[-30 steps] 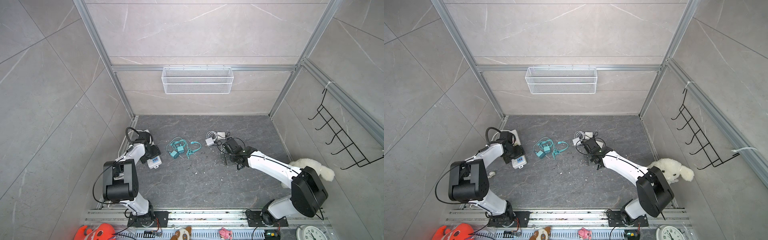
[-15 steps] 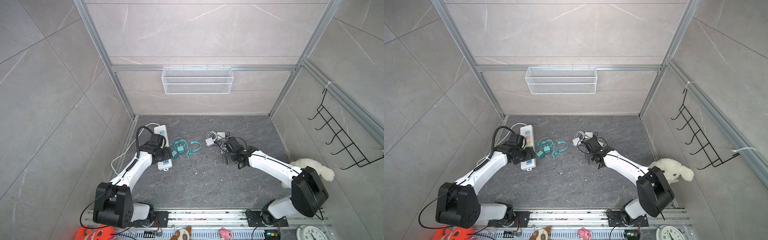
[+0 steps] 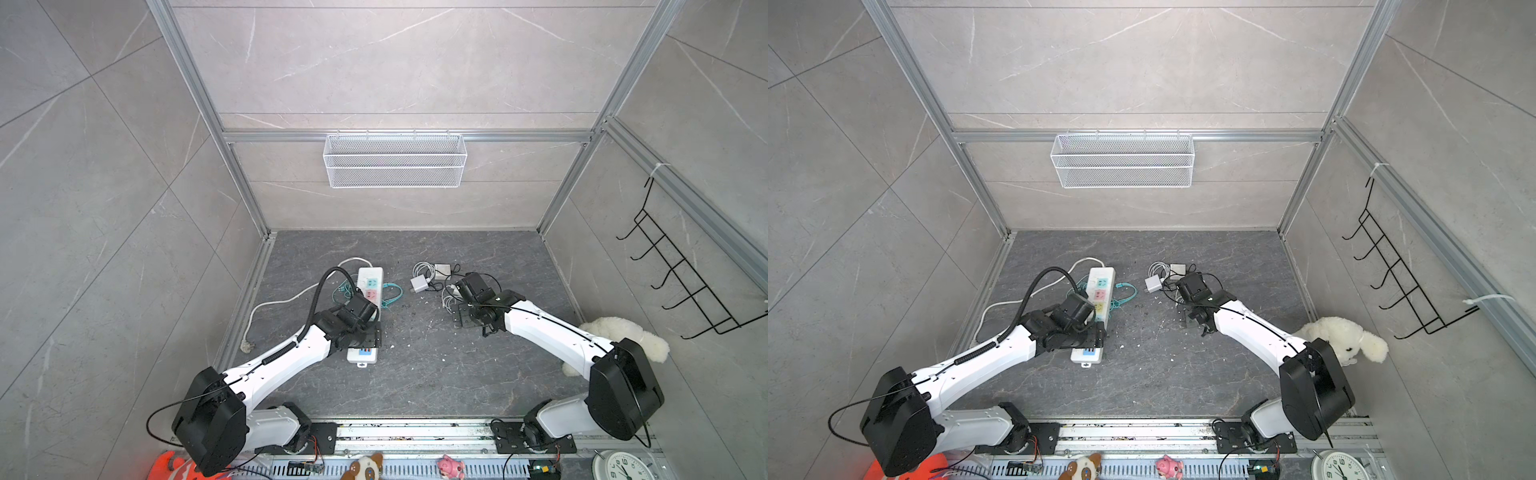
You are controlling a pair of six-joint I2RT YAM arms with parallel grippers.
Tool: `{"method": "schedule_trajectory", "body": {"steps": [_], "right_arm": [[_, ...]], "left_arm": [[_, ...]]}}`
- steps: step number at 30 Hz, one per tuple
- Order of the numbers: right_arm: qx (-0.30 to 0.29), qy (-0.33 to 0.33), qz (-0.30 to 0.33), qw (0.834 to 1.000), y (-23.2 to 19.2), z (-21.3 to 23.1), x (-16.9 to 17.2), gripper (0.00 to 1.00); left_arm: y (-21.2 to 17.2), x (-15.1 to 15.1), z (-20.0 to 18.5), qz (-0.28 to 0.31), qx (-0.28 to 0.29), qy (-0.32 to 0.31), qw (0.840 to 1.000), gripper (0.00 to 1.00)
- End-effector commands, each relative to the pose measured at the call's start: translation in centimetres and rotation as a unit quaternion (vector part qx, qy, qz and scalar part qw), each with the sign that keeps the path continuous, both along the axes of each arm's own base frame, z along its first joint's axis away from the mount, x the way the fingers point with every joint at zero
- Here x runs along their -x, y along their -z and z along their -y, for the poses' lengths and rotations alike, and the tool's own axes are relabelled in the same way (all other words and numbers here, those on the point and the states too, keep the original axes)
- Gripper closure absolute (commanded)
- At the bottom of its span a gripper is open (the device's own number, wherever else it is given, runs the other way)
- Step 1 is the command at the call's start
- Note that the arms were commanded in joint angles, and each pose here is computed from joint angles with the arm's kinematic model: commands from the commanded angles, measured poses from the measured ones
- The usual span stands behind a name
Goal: Insert the plug
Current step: 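Lift the power strip with the left gripper and carry it toward the robot's center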
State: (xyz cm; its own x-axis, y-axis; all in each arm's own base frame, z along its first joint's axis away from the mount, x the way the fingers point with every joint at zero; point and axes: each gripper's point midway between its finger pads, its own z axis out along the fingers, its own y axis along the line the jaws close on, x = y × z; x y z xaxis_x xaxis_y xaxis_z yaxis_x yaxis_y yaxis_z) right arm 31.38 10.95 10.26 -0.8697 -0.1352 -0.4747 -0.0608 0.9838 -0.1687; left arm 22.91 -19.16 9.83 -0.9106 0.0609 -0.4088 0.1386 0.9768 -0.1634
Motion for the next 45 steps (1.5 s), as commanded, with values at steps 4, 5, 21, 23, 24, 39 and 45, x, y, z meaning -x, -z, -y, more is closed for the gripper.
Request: {"method": "schedule_trajectory", "body": {"steps": [4,5,21,23,24,39,45], "right_arm": [[0.004,0.024,-0.018,1.000,0.6,2.2,1.0,0.01],[0.003,0.029,-0.019,0.999,0.6,2.5,1.0,0.01],[-0.015,0.100,-0.014,0.995,0.9,6.4,1.6,0.01],[-0.015,0.107,-0.015,0.994,1.0,6.8,1.7,0.01],[-0.017,0.110,-0.013,0.994,0.9,6.9,1.7,0.01],[-0.025,0.144,0.015,0.989,-1.5,9.0,2.0,0.01],[-0.028,0.147,0.002,0.989,-0.3,9.0,2.1,0.01]], "left_arm": [[-0.7,-0.4,5.5,0.061,-0.049,0.107,0.991,0.56],[-0.3,-0.3,6.0,0.061,-0.059,0.122,0.989,0.56],[-2.6,2.9,10.9,0.182,-0.021,0.314,0.931,0.55],[-3.2,3.8,11.4,0.197,0.004,0.340,0.920,0.54],[-3.3,4.3,11.6,0.200,0.008,0.357,0.912,0.54],[0.6,8.2,13.8,0.188,-0.009,0.526,0.830,0.47],[2.9,8.5,13.0,0.143,-0.049,0.549,0.822,0.42]]}}
